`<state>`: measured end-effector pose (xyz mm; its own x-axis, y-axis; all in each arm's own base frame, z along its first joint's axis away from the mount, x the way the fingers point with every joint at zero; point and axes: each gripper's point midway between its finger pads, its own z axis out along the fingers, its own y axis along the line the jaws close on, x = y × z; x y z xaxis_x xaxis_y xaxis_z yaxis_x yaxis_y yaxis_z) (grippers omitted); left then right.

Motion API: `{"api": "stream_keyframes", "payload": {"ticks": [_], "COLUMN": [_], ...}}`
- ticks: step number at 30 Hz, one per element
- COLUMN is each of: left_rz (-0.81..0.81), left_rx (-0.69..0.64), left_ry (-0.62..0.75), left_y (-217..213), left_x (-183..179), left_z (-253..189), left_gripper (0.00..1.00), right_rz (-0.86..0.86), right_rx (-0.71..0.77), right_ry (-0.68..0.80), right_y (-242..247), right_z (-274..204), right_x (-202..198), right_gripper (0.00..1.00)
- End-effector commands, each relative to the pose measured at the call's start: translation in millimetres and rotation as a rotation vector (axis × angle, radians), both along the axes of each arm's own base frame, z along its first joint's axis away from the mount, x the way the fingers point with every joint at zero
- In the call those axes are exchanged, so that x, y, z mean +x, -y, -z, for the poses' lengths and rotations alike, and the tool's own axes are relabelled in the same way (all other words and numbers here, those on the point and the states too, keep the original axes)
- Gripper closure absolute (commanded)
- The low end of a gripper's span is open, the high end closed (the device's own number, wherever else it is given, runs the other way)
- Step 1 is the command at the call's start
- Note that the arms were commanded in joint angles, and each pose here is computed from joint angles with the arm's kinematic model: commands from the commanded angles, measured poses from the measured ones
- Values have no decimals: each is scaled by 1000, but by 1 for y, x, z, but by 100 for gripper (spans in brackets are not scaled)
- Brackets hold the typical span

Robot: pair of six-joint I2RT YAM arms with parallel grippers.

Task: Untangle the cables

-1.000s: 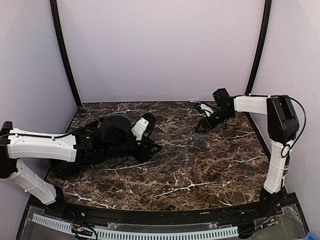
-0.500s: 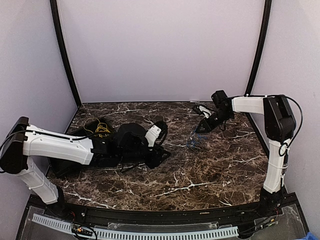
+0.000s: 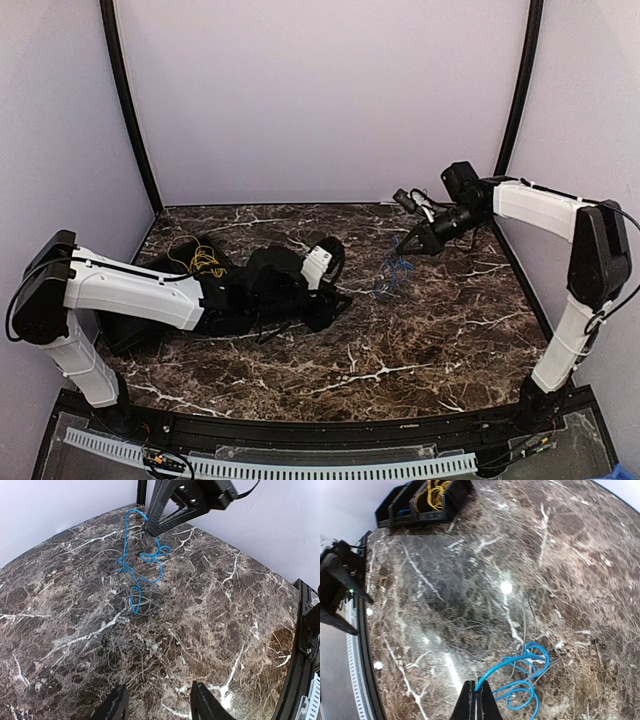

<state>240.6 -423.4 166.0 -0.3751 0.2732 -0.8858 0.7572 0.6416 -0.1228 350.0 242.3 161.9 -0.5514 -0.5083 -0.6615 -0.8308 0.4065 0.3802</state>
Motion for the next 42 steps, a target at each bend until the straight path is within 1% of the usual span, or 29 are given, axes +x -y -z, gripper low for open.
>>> {"api": "stream_keyframes", "payload": {"ticks": [1, 6, 10, 12, 14, 15, 17, 18, 19, 20, 21, 22, 23, 24, 26, 28, 31, 36, 39, 42], "left_rz": [-4, 23, 42, 44, 39, 38, 34, 31, 22, 14, 3, -13, -29, -59, -102, -134, -202, -262, -268, -242], "left_rx": [-97, -168, -204, -189, -182, -169, -204, -202, -266, -268, -328, -311, -322, -298, -265, -242, -213, -182, -184, -220], "left_ry": [101, 170, 265, 308, 326, 322, 330, 311, 331, 316, 339, 330, 339, 327, 308, 289, 268, 200, 179, 195], "left_y": [14, 23, 31, 35, 40, 43, 48, 51, 53, 55, 57, 62, 64, 69, 71, 69, 56, 32, 21, 16], "left_x": [8, 5, 1, 5, 9, 10, 13, 13, 14, 16, 18, 23, 27, 35, 44, 48, 58, 71, 71, 65], "left_z": [-41, -62, -76, -74, -69, -59, -56, -41, -50, -31, -38, -16, -13, 5, 26, 41, 55, 80, 83, 66], "left_gripper": [55, 53, 50, 50, 50, 50, 51, 51, 53, 55, 62, 66, 71, 73, 80, 82, 83, 83, 84, 83], "right_rz": [-185, -342, -443, -476, -507, -521, -553, -570, -584, -597, -606, -614, -626, -637, -648, -653, -654, -637, -616, -575], "right_rx": [103, 116, 111, 126, 153, 171, 221, 250, 273, 290, 298, 308, 318, 331, 353, 368, 381, 398, 386, 363], "right_ry": [-9, -7, 26, 26, 24, 24, 20, 21, 18, 22, 21, 23, 27, 28, 45, 103, 197, 327, 368, 336], "right_y": [-18, -39, -52, -56, -59, -59, -61, -61, -62, -63, -63, -63, -64, -64, -62, -61, -57, -50, -45, -46], "right_z": [-41, -59, -65, -70, -79, -84, -97, -105, -112, -118, -122, -128, -134, -142, -160, -179, -208, -247, -254, -239], "right_x": [-58, -111, -141, -150, -156, -159, -166, -169, -172, -174, -174, -175, -176, -178, -181, -184, -187, -188, -185, -175], "right_gripper": [100, 100, 100, 100, 100, 100, 100, 100, 100, 100, 100, 100, 100, 100, 100, 100, 100, 100, 100, 100]}}
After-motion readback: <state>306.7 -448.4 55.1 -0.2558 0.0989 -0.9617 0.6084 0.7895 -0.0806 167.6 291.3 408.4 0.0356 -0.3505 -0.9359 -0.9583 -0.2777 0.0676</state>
